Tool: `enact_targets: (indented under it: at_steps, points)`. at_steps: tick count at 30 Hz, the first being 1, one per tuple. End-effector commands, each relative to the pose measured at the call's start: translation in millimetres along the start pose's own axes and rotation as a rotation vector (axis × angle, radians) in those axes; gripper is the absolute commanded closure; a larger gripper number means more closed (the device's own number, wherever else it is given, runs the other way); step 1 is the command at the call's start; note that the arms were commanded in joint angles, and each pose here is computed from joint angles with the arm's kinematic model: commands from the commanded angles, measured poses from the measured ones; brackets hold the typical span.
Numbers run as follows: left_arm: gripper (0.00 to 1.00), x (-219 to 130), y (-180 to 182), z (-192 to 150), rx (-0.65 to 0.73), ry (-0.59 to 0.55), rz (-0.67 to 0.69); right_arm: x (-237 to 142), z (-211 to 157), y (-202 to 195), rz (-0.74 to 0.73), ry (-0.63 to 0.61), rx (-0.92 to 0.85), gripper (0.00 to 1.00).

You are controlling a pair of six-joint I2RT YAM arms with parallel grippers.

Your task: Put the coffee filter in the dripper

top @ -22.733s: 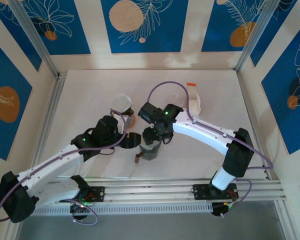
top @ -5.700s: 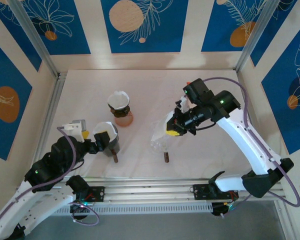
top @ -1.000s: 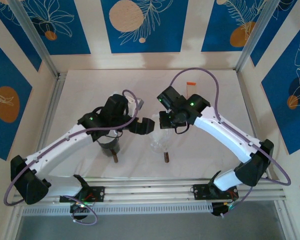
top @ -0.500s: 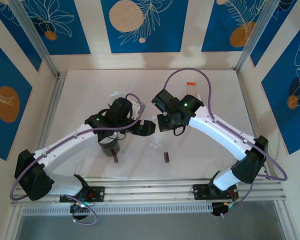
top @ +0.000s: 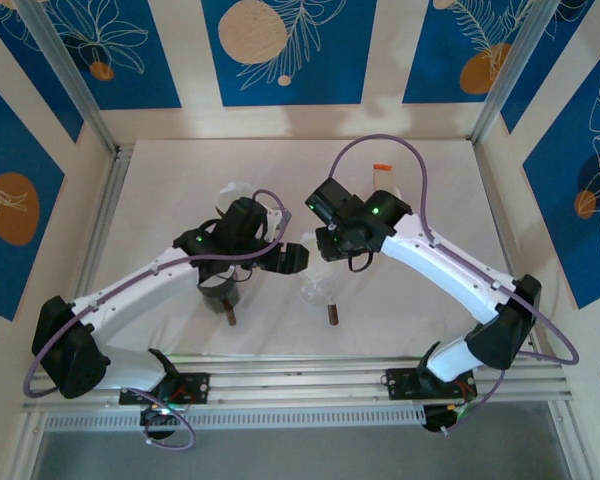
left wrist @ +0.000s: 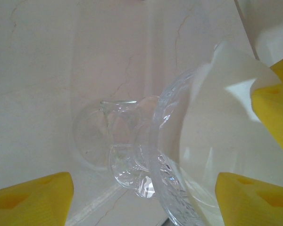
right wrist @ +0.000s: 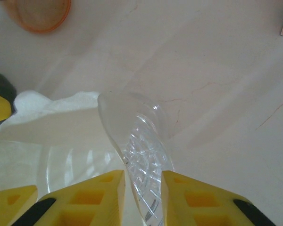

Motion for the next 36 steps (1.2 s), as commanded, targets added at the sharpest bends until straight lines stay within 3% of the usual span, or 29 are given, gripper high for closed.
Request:
enact_targets:
  at_steps: [1, 3, 8, 15, 23, 31, 33, 36]
  points:
    - [0.21, 5, 5, -6, -0.006, 0.026, 0.017, -8, -2, -3, 0.017, -0.021, 0.022, 0.72]
    - [0.21, 5, 5, -6, -0.005, 0.027, 0.017, -7, -3, -4, 0.019, -0.022, 0.022, 0.76]
    - [0.21, 4, 6, -6, -0.011, 0.026, 0.024, 0, -9, -6, -0.002, 0.002, 0.002, 1.0]
    - [0.21, 7, 11, -14, -0.026, 0.038, 0.036, 13, -15, -8, -0.06, 0.025, -0.037, 1.0]
    - [0.15, -11, 6, -3, -0.004, -0.027, 0.044, 14, -16, -6, -0.089, 0.018, -0.075, 1.0]
    - [0.18, -4, 15, -12, -0.014, 0.007, 0.074, 15, -18, -5, -0.093, 0.024, -0.071, 1.0]
    - [0.19, -3, 16, -13, -0.015, 0.011, 0.073, 9, -13, -8, -0.105, 0.002, -0.058, 0.91]
    - [0.19, -2, 15, -13, -0.015, 0.013, 0.07, -8, -3, -12, -0.098, -0.064, -0.038, 0.58]
Point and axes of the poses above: each hand's point on the last joint's axis, 136 mm out from that joint toward the fingers, its own x axis out along the fingers, its own y axis along the line the jaws close on, z = x × y, the point moved 1 cm from there along -x, back along the fingers, and after that the axes turned 7 degrees about x, right-handed, at the moved point
